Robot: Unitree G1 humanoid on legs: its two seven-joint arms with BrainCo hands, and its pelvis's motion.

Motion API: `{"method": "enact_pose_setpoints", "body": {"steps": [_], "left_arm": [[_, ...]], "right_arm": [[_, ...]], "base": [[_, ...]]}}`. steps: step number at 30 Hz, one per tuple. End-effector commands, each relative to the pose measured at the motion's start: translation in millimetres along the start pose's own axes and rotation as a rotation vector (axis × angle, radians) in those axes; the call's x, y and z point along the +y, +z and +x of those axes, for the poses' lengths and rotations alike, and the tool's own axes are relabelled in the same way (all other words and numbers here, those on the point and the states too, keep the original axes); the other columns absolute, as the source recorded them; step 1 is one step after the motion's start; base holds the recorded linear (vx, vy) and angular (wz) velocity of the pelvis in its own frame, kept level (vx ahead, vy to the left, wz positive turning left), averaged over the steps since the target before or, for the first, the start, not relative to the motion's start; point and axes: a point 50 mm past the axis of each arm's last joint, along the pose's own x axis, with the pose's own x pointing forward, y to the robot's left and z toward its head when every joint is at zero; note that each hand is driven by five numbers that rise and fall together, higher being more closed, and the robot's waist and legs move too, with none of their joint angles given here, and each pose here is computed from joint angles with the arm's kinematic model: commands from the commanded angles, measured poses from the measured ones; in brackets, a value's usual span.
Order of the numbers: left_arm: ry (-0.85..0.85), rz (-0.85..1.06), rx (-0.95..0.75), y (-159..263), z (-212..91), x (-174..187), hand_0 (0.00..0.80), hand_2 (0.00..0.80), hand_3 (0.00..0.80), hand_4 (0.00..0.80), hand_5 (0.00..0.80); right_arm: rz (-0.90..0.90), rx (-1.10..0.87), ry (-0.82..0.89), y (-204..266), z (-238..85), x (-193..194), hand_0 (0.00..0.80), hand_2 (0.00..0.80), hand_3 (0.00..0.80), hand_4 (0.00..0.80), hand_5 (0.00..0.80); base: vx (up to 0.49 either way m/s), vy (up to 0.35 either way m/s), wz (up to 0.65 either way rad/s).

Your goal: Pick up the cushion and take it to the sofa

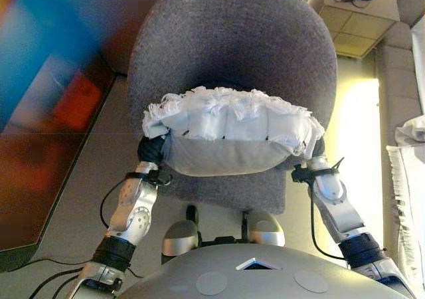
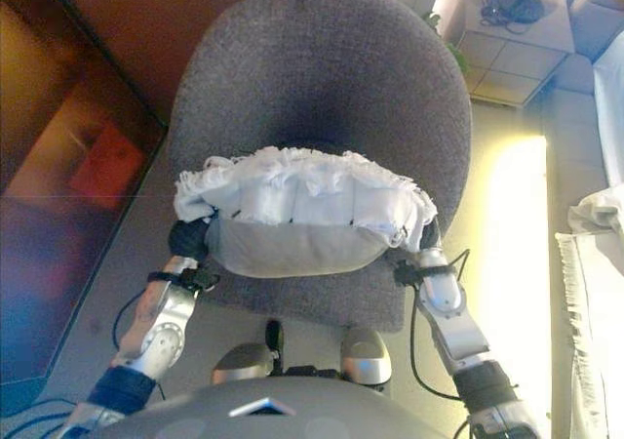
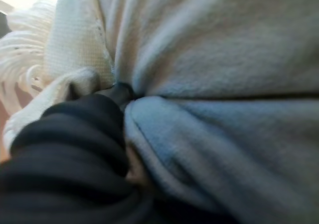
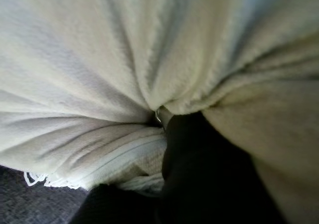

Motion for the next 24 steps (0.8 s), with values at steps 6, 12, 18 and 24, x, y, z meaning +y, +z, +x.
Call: {"method": "enact_pose_setpoints", "body": {"steps": [6, 12, 18, 24], "left_arm": [[-0.239, 0.141, -0.335, 57.5, 75.2, -75.1, 0.800, 0.800, 0.800, 0.800, 0.800], [-0.158, 0.202, -0.367, 71.2, 117.6, -88.7, 0.800, 0.800, 0.800, 0.800, 0.800], [0.015, 0.320, -0.360, 101.9, 157.2, -91.3, 0.524, 0.524, 0.524, 0.524, 0.524], [0.130, 0.370, -0.300, 111.4, 169.6, -79.1, 0.000, 0.000, 0.000, 0.000, 0.000]], "right_arm": [[0.051, -0.314, 0.029, 66.9, 67.7, 44.3, 0.800, 0.800, 0.800, 0.800, 0.800], [0.039, -0.276, 0.014, 88.4, 111.8, 60.6, 0.800, 0.800, 0.800, 0.800, 0.800], [0.016, -0.184, -0.071, 99.1, 152.0, 55.5, 0.800, 0.800, 0.800, 0.800, 0.800], [-0.017, -0.132, -0.162, 108.2, 171.8, 25.5, 0.445, 0.445, 0.445, 0.445, 0.445]], "base": [[-0.136, -0.054, 0.00], [-0.153, -0.040, 0.00], [-0.174, -0.090, -0.02], [-0.086, -0.025, -0.03]]}}
